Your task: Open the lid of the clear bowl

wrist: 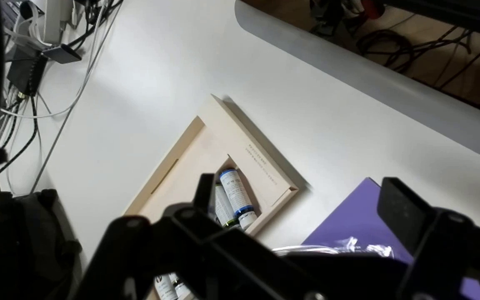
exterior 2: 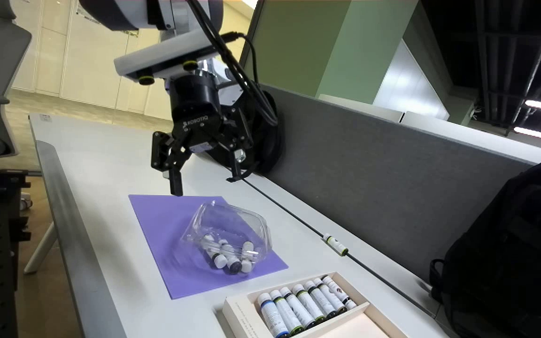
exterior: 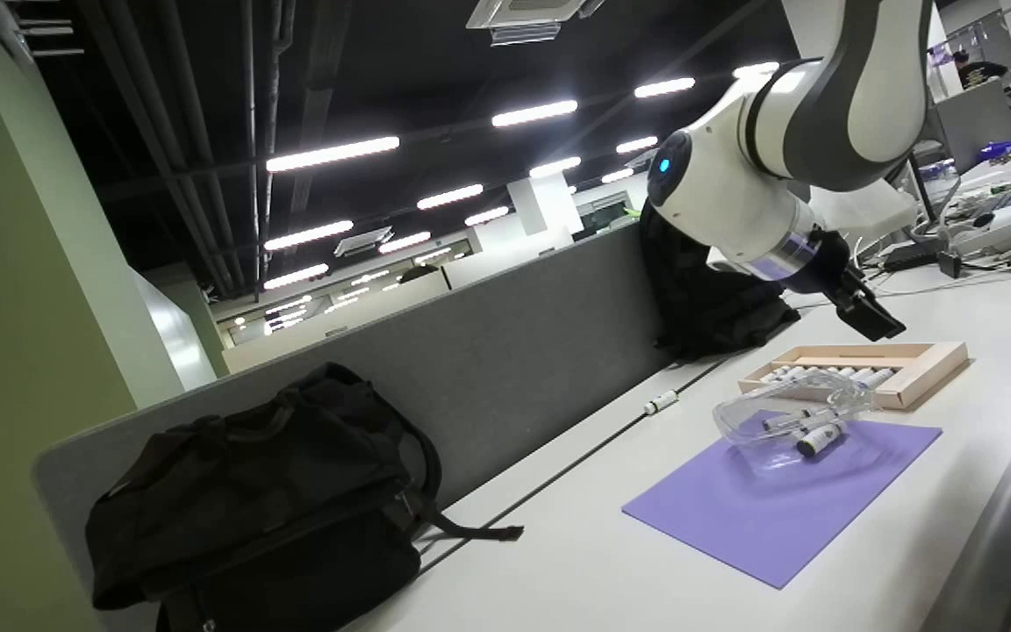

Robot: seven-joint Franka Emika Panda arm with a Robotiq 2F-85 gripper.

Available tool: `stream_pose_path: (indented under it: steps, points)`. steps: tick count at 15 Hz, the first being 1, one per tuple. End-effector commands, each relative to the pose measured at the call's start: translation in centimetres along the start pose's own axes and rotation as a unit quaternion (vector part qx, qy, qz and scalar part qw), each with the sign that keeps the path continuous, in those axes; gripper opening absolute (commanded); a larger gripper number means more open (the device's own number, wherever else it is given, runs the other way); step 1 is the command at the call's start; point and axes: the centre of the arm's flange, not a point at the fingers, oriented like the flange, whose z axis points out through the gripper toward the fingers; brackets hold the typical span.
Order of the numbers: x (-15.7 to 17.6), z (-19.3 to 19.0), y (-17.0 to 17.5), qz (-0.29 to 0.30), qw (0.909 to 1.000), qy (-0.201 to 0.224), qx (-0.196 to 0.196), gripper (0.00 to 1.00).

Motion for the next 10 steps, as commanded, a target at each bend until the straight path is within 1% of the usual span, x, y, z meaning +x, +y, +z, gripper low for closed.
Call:
stream_pose_path:
  steps: [1, 6, 10]
  points:
    - [1.6, 2.9, -2.1, -0.007, 0.9996, 0.009, -0.024, 1.00]
    - [2.9, 5.4, -4.3, -0.028, 0.9986, 0.022, -0.038, 1.00]
    - [3.8, 6.1, -5.4, -0.017, 0.9973, 0.046, -0.055, 1.00]
